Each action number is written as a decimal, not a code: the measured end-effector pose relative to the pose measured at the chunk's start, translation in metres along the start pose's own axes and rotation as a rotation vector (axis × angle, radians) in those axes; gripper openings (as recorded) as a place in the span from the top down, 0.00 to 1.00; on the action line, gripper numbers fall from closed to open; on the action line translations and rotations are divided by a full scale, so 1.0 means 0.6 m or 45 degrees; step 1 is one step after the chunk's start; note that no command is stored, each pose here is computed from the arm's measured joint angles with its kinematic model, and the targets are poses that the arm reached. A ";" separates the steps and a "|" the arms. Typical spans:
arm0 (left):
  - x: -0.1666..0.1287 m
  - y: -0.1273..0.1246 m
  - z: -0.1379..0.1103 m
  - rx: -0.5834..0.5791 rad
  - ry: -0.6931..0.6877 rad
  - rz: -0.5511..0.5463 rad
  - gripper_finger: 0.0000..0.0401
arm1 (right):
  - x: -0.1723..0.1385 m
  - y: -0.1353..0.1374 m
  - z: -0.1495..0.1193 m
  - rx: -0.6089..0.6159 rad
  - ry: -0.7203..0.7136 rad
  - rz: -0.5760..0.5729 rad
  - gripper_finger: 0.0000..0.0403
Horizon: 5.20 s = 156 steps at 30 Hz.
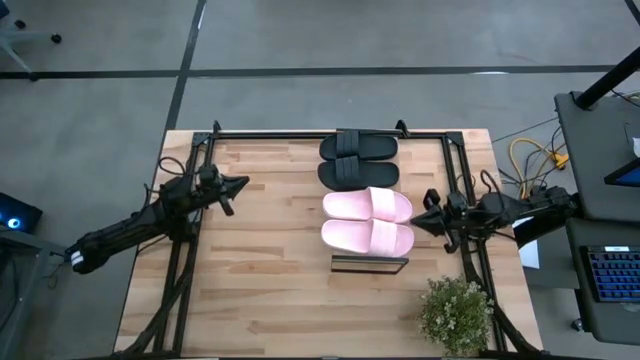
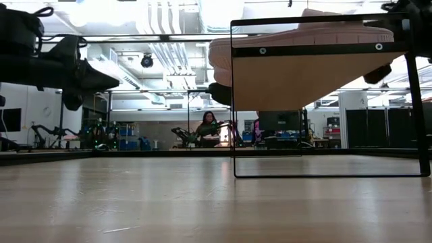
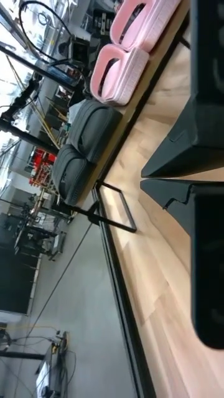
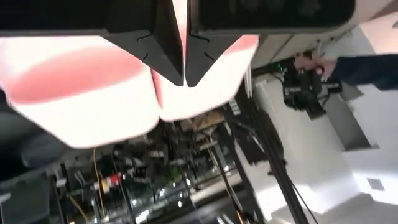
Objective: Pick and place slides into the shelf
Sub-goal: Return to Home Position
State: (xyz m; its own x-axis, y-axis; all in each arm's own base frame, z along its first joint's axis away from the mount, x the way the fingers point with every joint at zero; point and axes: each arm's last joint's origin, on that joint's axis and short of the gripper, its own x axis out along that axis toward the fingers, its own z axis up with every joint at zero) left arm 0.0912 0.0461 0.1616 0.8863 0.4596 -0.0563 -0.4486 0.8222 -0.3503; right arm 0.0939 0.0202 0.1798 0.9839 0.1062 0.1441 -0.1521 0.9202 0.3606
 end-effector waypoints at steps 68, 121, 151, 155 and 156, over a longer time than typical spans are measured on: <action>0.004 -0.002 -0.006 -0.001 0.076 -0.088 1.00 | -0.001 0.002 -0.023 -0.055 0.248 0.183 0.98; 0.004 -0.002 -0.006 -0.001 0.077 -0.087 1.00 | -0.001 0.002 -0.024 -0.055 0.248 0.183 0.98; 0.004 -0.002 -0.006 -0.001 0.077 -0.086 1.00 | -0.001 0.002 -0.023 -0.056 0.248 0.182 0.98; 0.004 -0.002 -0.006 -0.001 0.077 -0.086 1.00 | -0.001 0.002 -0.023 -0.055 0.248 0.183 0.98; 0.004 -0.002 -0.006 -0.001 0.077 -0.087 1.00 | -0.001 0.002 -0.023 -0.056 0.248 0.182 0.98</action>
State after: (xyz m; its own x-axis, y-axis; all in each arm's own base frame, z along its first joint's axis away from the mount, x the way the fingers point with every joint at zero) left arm 0.0944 0.0450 0.1584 0.9201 0.3815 -0.0887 -0.3870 0.8507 -0.3557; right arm 0.0944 0.0264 0.1670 0.9529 0.3031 0.0090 -0.2910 0.9056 0.3086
